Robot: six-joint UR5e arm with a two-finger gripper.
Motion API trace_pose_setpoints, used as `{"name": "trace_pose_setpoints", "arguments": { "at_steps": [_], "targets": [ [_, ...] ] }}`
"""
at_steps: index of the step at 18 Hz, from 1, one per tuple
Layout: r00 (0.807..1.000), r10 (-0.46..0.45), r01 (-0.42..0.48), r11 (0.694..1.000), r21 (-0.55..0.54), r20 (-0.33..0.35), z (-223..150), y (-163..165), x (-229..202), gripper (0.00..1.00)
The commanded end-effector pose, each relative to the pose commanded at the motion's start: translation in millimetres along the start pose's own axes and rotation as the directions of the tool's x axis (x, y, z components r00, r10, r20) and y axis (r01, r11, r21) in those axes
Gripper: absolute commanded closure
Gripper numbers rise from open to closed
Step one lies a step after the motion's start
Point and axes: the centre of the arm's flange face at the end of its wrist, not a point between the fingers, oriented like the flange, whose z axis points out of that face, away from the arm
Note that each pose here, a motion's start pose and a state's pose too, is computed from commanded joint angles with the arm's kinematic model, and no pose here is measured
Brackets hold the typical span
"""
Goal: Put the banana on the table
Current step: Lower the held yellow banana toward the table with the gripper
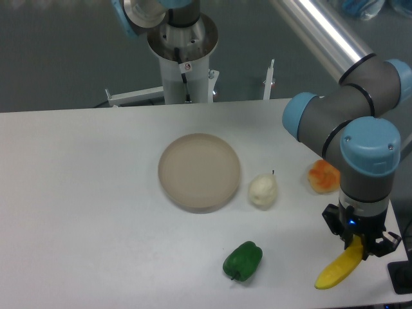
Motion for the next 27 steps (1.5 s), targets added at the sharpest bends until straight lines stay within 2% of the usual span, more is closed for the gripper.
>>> {"name": "trace_pose_setpoints", "arguments": {
  "at_steps": [9, 13, 16, 17, 19, 21, 23, 27],
  "targets": [
    [1.000, -0.018, 0.018, 1.000, 0.000, -0.012, 7, -5, 4, 0.75],
    [0.995, -0.097, 0.097, 0.995, 0.003, -0.027, 14, -7, 8, 0.75],
    [0.998, -0.050, 0.050, 0.999, -0.008, -0.041, 49, 2, 7, 0.76],
    [0.999, -0.025, 0.024, 1.000, -0.008, -0.025, 54, 4, 5, 0.76],
    [0.999, -0.021, 0.021, 1.000, -0.016, -0.038, 70, 19, 6, 0.76],
    [0.995, 0.075, -0.077, 0.997, -0.025, -0.069, 88, 35, 9, 0.76],
    [0.983, 0.151, -0.154, 0.988, -0.025, -0.109, 105, 49, 22, 0.76],
    [0.978, 0.095, -0.104, 0.994, -0.038, -0.188, 128, 66, 46, 0.76]
  ]
}}
